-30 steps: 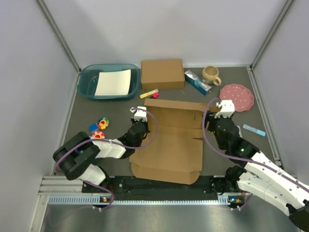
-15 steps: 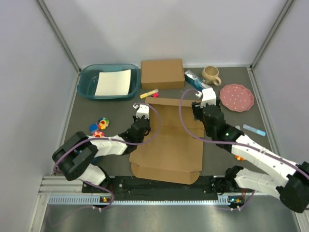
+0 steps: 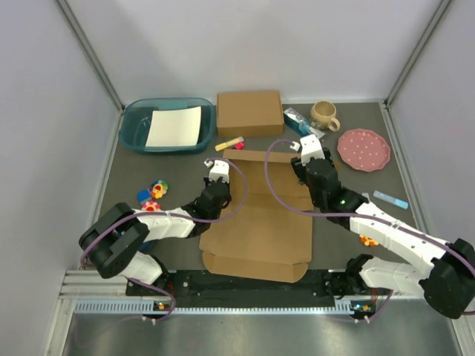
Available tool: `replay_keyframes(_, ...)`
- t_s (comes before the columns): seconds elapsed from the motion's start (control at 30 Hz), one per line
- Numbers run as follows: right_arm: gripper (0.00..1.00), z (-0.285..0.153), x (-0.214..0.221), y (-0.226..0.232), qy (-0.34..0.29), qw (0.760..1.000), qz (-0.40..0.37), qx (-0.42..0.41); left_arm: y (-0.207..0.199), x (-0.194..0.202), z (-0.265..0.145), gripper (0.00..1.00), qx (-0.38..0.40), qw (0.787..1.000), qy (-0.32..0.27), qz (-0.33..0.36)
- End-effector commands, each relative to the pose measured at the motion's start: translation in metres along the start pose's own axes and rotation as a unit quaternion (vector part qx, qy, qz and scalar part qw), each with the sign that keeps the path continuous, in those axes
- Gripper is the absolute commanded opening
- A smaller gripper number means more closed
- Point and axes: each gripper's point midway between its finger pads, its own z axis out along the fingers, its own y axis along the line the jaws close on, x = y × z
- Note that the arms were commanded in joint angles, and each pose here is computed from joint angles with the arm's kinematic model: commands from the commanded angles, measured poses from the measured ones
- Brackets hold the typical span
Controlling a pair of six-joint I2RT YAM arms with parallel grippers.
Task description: Fold the paper box
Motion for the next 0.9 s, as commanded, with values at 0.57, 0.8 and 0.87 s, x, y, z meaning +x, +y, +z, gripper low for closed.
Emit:
replay_keyframes(0.57,0.20,-0.004,0.008,0.028,0.052,0.981,0.183,-0.050,0.008,0.012,-0.008,0.00,-0.008,1.000,0.019,-0.011)
replay_keyframes(0.8,0.21,-0.014,0.008,0.052,0.054,0.928,0.357,-0.087,0.006,0.010,-0.011,0.00,-0.002,0.999,0.012,-0.032)
replay_keyframes(0.87,0.22,-0.016,0.009,0.054,0.049,0.921,0.375,-0.091,0.007,0.013,-0.012,0.00,-0.004,0.999,0.015,-0.032)
